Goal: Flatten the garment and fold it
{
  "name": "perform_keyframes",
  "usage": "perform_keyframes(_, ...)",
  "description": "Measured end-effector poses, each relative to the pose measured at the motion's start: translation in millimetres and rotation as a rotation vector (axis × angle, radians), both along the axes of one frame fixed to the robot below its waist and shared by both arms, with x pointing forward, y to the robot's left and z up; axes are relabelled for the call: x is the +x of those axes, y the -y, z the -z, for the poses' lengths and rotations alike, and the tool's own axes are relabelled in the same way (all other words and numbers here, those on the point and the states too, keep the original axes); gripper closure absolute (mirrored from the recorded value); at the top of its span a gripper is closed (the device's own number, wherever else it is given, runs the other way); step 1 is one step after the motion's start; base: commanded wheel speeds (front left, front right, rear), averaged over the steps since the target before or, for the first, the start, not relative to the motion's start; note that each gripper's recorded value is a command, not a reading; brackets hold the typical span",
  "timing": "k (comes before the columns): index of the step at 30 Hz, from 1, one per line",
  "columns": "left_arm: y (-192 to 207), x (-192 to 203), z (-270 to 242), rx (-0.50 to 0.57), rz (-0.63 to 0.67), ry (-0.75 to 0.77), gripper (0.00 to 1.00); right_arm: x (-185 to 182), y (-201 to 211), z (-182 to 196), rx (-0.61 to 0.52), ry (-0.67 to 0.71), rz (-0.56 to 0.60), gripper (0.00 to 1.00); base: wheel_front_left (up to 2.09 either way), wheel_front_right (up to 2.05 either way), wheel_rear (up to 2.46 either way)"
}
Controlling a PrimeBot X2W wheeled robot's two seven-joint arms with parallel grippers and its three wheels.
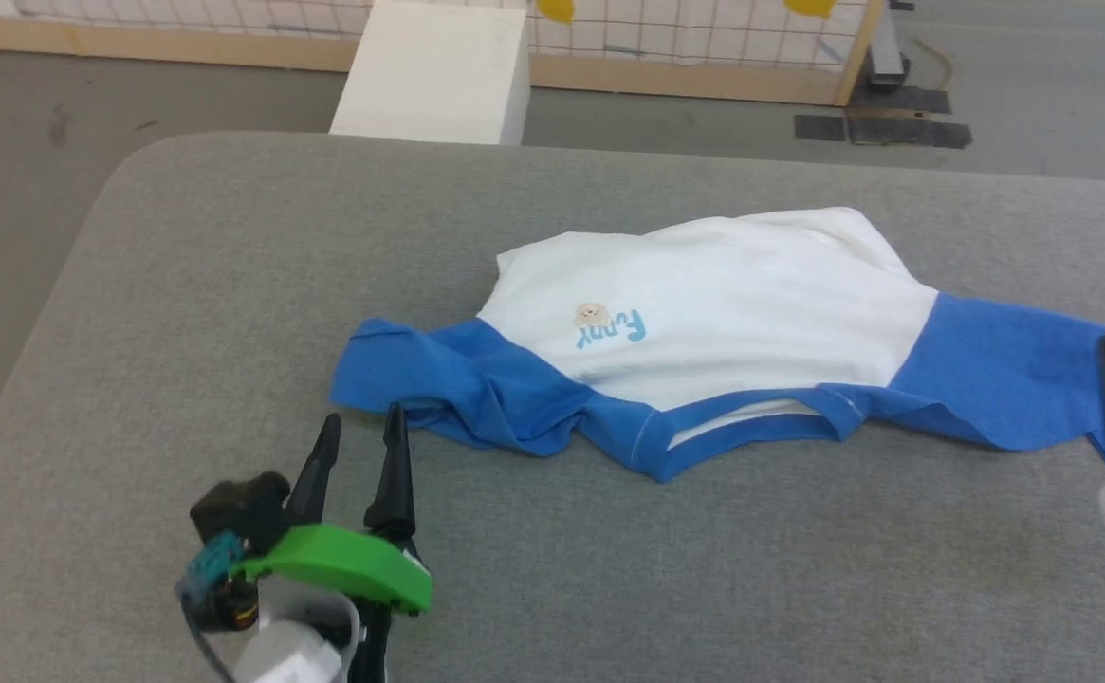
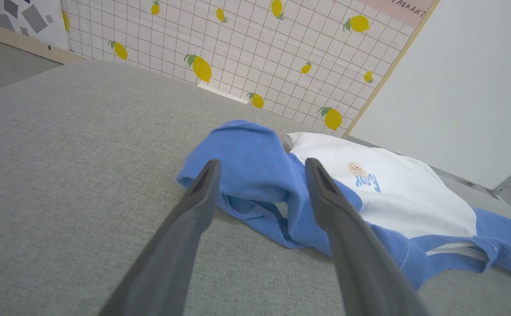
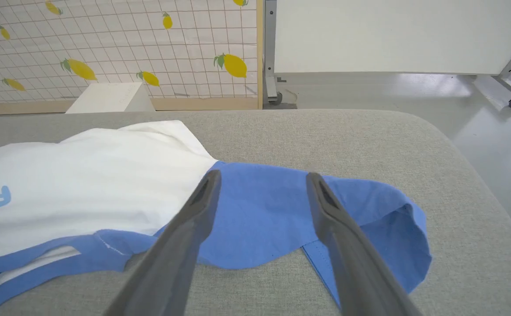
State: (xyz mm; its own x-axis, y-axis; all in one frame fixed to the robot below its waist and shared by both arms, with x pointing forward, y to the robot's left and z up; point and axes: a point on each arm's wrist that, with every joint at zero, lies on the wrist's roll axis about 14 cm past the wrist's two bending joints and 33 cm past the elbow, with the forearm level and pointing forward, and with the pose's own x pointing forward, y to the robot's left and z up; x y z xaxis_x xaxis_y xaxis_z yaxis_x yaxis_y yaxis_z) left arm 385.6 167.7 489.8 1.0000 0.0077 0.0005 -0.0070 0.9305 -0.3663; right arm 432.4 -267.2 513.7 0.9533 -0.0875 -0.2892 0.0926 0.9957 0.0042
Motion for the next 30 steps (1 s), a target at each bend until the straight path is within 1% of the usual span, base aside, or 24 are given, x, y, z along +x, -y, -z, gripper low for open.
perform_keyframes(3, 3.7, 16.7, 3.2, -0.014, 0.015, -0.068, 0.00, -10.0, -5.3, 6.8, 0.026, -0.003, 0.004, 0.00, 0.00, 0.00, 0.00)
perform_keyframes(4, 3.5, 24.5, 5.3, -0.029, 0.014, -0.108, 0.00, -13.1, -6.5, 10.0, 0.035, -0.007, 0.007, 0.00, 0.00, 0.00, 0.00)
perform_keyframes(6, 5.6, 36.9, 9.4, -0.020, 0.028, -0.182, 0.00, -17.6, -8.3, 17.2, 0.048, -0.023, 0.012, 0.00, 0.00, 0.00, 0.00)
perform_keyframes(8, 10.1, 46.5, 22.1, -0.017, 0.049, -0.308, 0.00, -21.4, -9.2, 24.9, 0.055, -0.040, 0.017, 0.00, 0.00, 0.00, 0.00)
perform_keyframes(10, 13.9, 50.4, 36.0, -0.002, 0.070, -0.430, 0.00, -23.4, -8.2, 29.5, 0.060, -0.050, 0.024, 0.00, 0.00, 0.00, 0.00)
perform_keyframes(13, 20.9, 53.0, 49.3, 0.017, 0.112, -0.552, 0.00, -26.4, -4.6, 36.2, 0.064, -0.064, 0.039, 0.00, 0.00, 0.00, 0.00)
perform_keyframes(16, 30.2, 55.6, 55.2, 0.023, 0.148, -0.591, 0.00, -29.3, 1.0, 43.3, 0.062, -0.080, 0.056, 0.00, 0.00, 0.00, 0.00)
perform_keyframes(17, 32.0, 56.6, 56.7, 0.023, 0.153, -0.594, 0.26, -30.4, 3.0, 45.8, 0.059, -0.087, 0.061, 0.00, 0.00, 0.00, 0.00)
perform_keyframes(19, 33.7, 59.3, 57.0, 0.022, 0.153, -0.584, 0.96, -31.7, 6.1, 48.5, 0.058, -0.092, 0.071, 0.00, 0.00, 0.00, 0.00)
perform_keyframes(20, 34.6, 60.4, 57.1, 0.016, 0.154, -0.578, 1.00, -32.4, 7.6, 50.2, 0.056, -0.096, 0.075, 0.00, 0.00, 0.00, 0.00)
perform_keyframes(23, 34.5, 63.6, 49.7, -0.028, 0.145, -0.538, 1.00, -32.3, 8.5, 52.4, 0.056, -0.102, 0.079, 0.00, 0.00, 0.00, 0.00)
perform_keyframes(26, 25.7, 64.0, 33.3, -0.075, 0.121, -0.462, 1.00, -30.2, 4.9, 53.8, 0.054, -0.106, 0.069, 0.00, 0.00, 0.00, 0.00)
perform_keyframes(28, 17.8, 53.4, 31.3, -0.109, 0.102, -0.447, 1.00, -29.0, 0.8, 54.1, 0.056, -0.107, 0.058, 0.00, 0.00, 0.00, 0.00)
perform_keyframes(30, 11.6, 33.4, 42.4, -0.139, 0.086, -0.485, 1.00, -28.1, -3.5, 54.8, 0.059, -0.109, 0.046, 0.00, 0.00, 0.00, 0.00)
